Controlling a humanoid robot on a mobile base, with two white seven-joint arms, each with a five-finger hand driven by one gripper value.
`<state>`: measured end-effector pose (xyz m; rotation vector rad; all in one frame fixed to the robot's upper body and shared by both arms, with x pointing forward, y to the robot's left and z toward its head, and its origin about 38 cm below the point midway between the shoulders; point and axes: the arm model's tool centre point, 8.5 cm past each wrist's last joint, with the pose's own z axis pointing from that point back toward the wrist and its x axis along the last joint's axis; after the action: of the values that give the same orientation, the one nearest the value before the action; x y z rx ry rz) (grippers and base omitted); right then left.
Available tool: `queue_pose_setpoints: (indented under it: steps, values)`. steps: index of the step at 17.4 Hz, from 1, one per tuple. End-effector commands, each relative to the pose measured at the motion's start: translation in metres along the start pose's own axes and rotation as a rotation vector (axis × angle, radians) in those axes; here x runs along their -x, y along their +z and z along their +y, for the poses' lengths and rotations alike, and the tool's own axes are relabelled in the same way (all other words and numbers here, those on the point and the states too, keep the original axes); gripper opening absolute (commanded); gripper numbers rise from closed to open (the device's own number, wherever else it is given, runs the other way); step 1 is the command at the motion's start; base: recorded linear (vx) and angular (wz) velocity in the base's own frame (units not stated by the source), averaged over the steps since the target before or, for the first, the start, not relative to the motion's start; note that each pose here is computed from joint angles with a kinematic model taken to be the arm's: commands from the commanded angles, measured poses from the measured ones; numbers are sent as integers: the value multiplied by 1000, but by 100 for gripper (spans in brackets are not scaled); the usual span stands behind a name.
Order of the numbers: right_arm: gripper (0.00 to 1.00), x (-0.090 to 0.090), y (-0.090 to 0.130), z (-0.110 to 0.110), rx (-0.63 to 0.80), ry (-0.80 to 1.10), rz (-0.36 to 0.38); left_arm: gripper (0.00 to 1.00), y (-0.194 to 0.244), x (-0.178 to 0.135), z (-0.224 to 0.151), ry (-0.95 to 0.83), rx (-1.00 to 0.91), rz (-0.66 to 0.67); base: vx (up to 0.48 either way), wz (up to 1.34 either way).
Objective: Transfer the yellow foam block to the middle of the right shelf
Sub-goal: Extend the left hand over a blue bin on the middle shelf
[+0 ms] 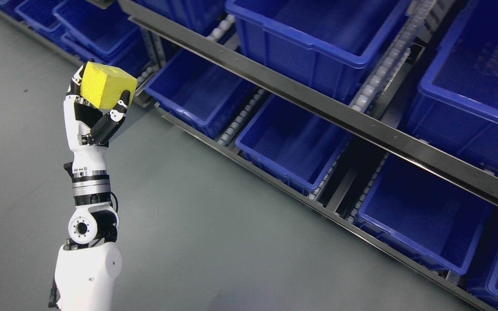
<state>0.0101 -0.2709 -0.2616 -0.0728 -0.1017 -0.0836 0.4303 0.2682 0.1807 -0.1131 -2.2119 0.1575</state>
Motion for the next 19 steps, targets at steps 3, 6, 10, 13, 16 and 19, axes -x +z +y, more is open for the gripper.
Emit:
queue_pose_setpoints:
  steps: [3, 6, 10, 13, 16, 19]
  values:
    - [100, -9, -1, -11, 17, 2, -21, 38, -35, -68, -83, 79, 239, -223, 283, -792]
    - [100, -9, -1, -11, 17, 2, -21, 37, -58, -95, -119, 115, 333, -292, 238, -612]
    - [100, -8, -1, -11, 17, 2, -20, 37, -97, -124, -143, 128, 349, -306, 213, -486]
    - [100, -8, -1, -11, 18, 1, -20, 35, -125, -130, -145, 105, 277, -192, 138, -267]
    - [100, -9, -1, -11, 17, 2, -21, 40, -148, -110, -138, 23, 206, 94, 81, -105]
    - [100, -9, -1, -11, 17, 2, -21, 93, -180, -99, -137, -68, 169, 342, 35, -24]
